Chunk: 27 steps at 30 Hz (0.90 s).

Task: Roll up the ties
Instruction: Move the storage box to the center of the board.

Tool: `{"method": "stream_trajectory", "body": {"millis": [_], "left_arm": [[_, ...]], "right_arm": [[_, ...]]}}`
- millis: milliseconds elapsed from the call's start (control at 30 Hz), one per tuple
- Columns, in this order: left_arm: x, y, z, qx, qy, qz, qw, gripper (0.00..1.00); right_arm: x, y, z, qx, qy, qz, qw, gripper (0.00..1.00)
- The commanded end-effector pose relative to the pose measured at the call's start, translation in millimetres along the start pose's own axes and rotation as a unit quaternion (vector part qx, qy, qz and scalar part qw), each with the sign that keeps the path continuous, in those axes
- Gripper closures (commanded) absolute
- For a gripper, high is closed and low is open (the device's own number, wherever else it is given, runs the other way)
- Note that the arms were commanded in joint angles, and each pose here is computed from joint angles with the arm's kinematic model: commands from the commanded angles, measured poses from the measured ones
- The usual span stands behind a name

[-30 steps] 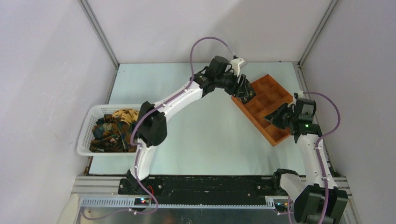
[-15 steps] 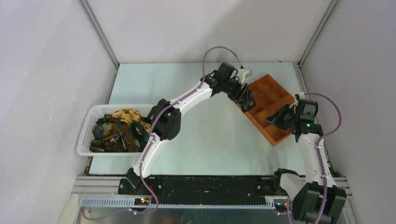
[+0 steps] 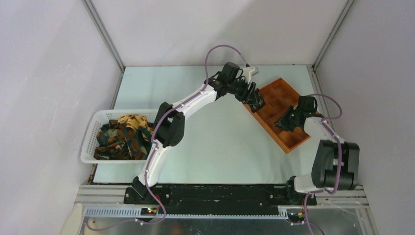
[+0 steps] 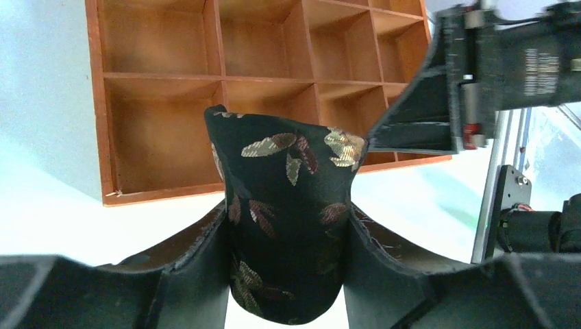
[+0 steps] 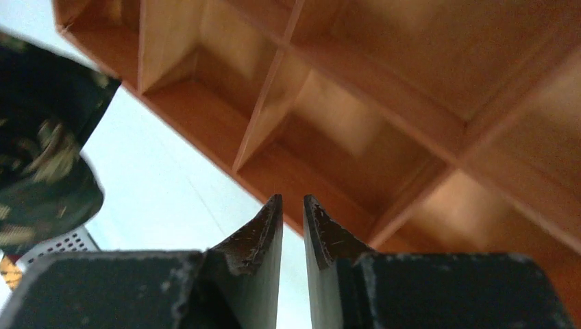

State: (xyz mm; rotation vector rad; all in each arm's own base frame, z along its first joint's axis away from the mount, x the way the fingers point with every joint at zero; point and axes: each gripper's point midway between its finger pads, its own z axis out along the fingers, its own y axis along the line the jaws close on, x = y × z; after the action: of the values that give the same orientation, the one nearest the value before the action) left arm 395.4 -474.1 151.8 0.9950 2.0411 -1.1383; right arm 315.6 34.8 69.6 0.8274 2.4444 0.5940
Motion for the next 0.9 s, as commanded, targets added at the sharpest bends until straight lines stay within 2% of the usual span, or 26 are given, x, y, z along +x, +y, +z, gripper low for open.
{"method": "stream_trajectory", "body": {"millis": [0, 200, 467, 867], "left_arm": [[-57.6, -32.5, -35.2, 0.014, -0.065, 0.047, 0.997, 0.45], [-66.3, -28.4, -46.7, 0.001, -0.078, 0.049, 0.996, 0.45], [-66.4, -7.5, -64.2, -0.030, -0.084, 0.037, 0.995, 0.47], [-37.7, 25.3, -88.9, -0.098, -0.060, 0.025, 0.993, 0.47]], "right_arm": [[-35.2, 17.3, 22.5, 0.007, -0.040, -0.017, 0.999, 0.81], [-29.4, 22.6, 48.7, 0.044, -0.017, -0.059, 0.997, 0.84], [20.4, 23.5, 69.3, 0.064, 0.047, -0.144, 0.986, 0.86], [96.7, 45.1, 65.9, 0.015, 0.128, -0.278, 0.952, 0.95]]}}
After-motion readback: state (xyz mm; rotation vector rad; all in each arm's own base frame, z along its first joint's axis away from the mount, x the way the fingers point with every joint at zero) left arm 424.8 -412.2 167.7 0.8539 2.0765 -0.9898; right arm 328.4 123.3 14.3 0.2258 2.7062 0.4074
